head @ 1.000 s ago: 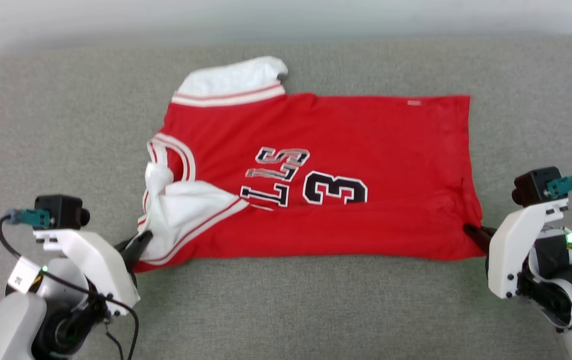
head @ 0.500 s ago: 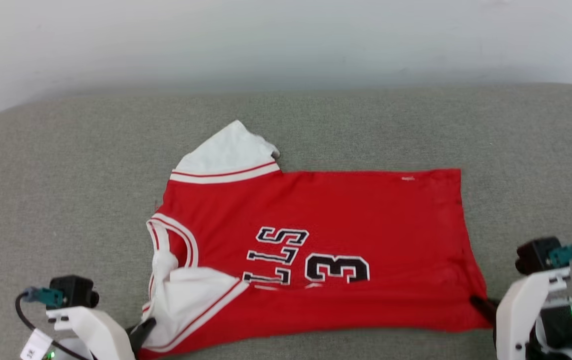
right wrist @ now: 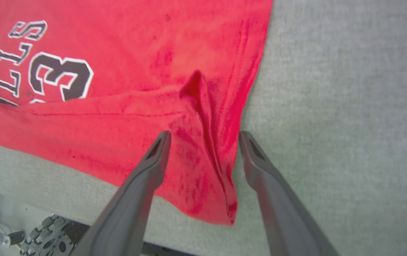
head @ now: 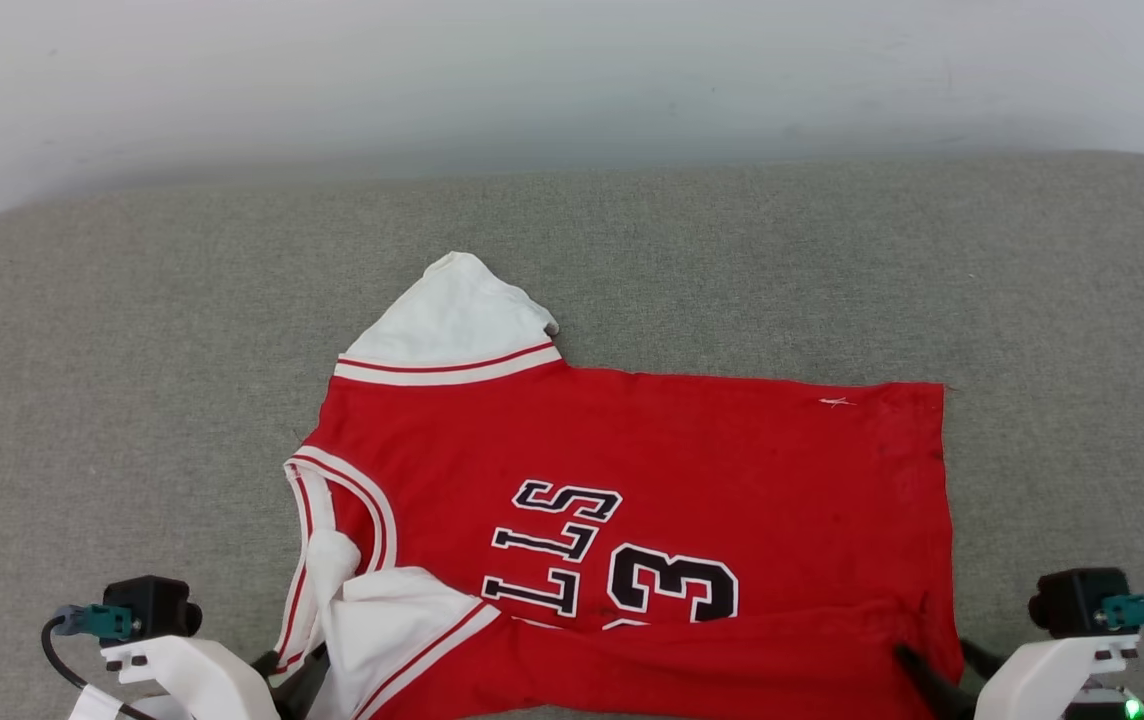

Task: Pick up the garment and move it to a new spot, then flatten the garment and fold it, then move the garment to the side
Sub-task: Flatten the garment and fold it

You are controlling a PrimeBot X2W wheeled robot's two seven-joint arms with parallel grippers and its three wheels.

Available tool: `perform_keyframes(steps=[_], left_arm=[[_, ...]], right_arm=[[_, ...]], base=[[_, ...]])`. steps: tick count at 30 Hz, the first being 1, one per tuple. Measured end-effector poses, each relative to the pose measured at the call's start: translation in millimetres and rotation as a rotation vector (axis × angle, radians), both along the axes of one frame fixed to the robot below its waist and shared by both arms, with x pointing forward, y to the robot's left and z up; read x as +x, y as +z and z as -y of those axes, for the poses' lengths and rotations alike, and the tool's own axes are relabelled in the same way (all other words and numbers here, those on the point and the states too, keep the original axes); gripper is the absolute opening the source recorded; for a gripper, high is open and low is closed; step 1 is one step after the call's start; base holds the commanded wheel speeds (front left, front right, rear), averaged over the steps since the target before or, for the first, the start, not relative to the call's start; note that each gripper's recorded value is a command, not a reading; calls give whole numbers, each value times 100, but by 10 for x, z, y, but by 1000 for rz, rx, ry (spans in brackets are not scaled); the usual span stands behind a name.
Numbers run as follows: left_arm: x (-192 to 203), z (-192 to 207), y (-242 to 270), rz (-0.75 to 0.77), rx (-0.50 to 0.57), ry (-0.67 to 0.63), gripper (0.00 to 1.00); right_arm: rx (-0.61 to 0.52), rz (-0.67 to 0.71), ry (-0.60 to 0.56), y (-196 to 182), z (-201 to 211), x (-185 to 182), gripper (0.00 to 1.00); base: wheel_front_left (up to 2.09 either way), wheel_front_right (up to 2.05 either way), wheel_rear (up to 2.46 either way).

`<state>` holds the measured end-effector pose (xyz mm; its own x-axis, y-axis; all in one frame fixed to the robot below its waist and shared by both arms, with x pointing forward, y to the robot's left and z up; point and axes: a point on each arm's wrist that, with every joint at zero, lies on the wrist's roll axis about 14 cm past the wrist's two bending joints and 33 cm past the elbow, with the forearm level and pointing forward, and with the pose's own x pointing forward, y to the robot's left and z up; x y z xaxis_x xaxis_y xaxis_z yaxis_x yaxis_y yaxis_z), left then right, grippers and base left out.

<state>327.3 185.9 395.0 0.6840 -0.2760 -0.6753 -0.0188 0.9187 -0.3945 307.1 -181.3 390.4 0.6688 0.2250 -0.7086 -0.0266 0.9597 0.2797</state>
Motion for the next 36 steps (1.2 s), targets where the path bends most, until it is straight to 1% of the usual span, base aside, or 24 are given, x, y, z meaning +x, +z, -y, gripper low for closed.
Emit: perform_keyframes(steps=[3,8,11,15,19,25,31,36], left_arm=[[82,-31,87,60,35,-6,100],[282,-65,377,230,106,-12,100],[410,-31,573,344,135,-14,100],[651,58,891,532,153,4,100],[888,138,1087,665,153,26,100],[1310,217,1151,735,168,14,100],[1841,355,1086,745,154,-46,100],[2215,527,892,681,128,-142,100]], right_arm=[[-5,153,-31,188,26,193,100],[-26,405,-95,556,109,477,100],[-43,524,-120,754,150,609,100],[-69,631,-141,942,207,757,100],[-72,680,-139,1054,190,928,100],[-87,731,-128,1177,196,1219,100],[-115,705,-124,1021,260,1460,100],[-127,668,-125,836,295,1584,100]], base=[[0,0,0],[0,0,0],[0,0,0],[0,0,0],[0,0,0],[0,0,0],[0,0,0],[0,0,0]])
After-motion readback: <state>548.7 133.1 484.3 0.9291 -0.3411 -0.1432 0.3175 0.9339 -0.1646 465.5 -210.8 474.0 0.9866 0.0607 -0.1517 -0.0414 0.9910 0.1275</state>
